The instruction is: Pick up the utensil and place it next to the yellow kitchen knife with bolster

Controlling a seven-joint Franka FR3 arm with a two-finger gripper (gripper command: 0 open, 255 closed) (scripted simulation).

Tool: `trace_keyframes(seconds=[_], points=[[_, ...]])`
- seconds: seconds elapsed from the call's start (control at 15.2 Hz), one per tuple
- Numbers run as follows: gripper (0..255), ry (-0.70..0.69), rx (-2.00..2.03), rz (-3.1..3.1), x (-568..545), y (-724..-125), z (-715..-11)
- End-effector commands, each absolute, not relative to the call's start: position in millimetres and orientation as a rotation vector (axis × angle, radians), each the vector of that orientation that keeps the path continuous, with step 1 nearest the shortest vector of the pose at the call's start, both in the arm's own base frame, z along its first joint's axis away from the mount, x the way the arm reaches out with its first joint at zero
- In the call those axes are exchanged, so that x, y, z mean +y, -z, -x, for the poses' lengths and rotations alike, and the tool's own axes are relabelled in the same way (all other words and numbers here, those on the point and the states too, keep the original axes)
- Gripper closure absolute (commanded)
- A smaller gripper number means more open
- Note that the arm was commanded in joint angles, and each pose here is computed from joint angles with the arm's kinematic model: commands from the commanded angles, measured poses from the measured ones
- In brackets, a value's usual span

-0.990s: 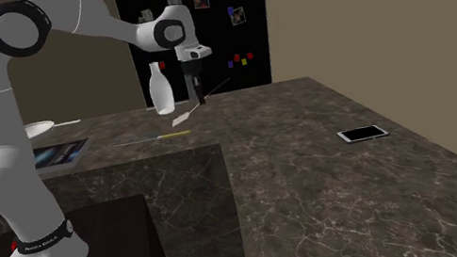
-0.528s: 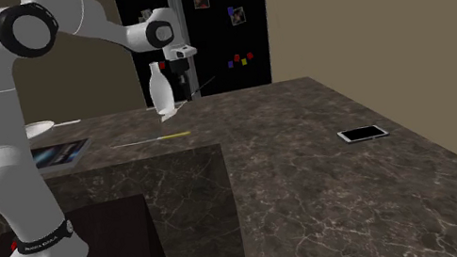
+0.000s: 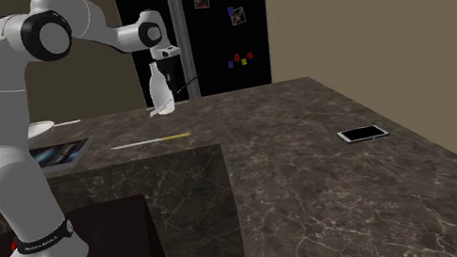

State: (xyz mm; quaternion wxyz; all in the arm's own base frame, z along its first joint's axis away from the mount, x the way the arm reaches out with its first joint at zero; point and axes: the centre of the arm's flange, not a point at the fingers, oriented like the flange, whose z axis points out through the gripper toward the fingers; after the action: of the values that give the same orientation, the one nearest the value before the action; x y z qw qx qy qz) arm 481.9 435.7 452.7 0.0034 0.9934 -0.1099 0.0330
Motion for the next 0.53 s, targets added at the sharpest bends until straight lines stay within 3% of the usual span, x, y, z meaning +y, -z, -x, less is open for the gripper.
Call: trace_keyframes(seconds=[0.0,0.46], points=[[255,-0.104,-0.347,-3.114,460.5,-454.6,-471.6],[255,-0.104,-0.347,-3.114,503.5,-438.8,-454.0]])
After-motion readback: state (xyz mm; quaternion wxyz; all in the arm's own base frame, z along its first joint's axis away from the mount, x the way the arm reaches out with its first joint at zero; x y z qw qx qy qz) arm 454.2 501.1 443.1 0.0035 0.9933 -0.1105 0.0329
